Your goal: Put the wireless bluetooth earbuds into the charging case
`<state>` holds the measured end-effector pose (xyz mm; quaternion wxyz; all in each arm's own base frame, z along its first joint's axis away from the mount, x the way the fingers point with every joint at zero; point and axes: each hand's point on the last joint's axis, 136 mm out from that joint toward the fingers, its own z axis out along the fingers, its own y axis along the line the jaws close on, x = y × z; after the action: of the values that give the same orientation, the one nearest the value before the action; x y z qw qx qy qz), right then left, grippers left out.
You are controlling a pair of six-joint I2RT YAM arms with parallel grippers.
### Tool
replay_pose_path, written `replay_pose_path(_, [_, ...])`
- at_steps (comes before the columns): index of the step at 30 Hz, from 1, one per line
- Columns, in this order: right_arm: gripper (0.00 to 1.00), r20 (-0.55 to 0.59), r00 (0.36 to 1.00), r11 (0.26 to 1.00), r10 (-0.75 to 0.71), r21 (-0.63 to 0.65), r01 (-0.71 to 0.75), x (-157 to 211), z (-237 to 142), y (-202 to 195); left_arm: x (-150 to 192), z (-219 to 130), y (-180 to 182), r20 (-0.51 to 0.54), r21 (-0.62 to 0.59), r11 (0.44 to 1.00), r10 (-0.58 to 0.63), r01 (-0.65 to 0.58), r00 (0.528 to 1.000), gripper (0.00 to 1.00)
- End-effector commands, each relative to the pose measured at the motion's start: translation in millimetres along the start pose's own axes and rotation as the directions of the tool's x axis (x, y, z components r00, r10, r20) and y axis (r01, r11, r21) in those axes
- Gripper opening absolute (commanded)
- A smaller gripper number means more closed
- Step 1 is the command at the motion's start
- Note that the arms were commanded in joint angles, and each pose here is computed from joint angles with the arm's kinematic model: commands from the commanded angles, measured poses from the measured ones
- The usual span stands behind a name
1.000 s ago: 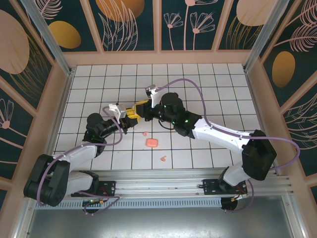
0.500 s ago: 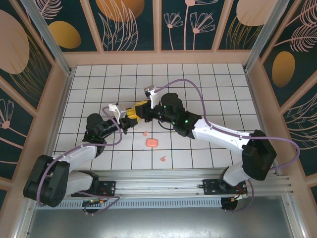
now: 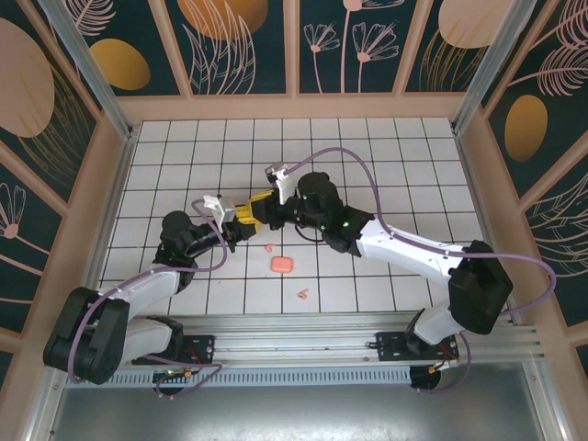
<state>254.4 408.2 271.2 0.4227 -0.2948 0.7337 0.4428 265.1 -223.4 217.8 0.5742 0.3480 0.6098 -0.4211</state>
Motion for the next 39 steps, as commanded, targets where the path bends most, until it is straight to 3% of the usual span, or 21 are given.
replay_pose_path(1, [0.20, -0.127, 0.992, 1.000, 0.003, 0.002, -0.003, 31, -3, -6, -30, -2, -11, 0.086, 0.030, 0.994, 0.097, -0.100, 0.992, 0.16])
replay_pose_path(25, [0.21, -0.198, 0.979, 0.998, -0.055, -0.015, 0.053, 27, -3, -10, -29, -3, -16, 0.069, 0.055, 0.989, 0.135, -0.138, 0.989, 0.16])
replay_pose_path(39, [0.21, -0.315, 0.939, 0.990, -0.139, -0.030, 0.136, 45, -6, -14, -32, -6, -26, 0.064, 0.089, 0.976, 0.193, -0.198, 0.979, 0.16])
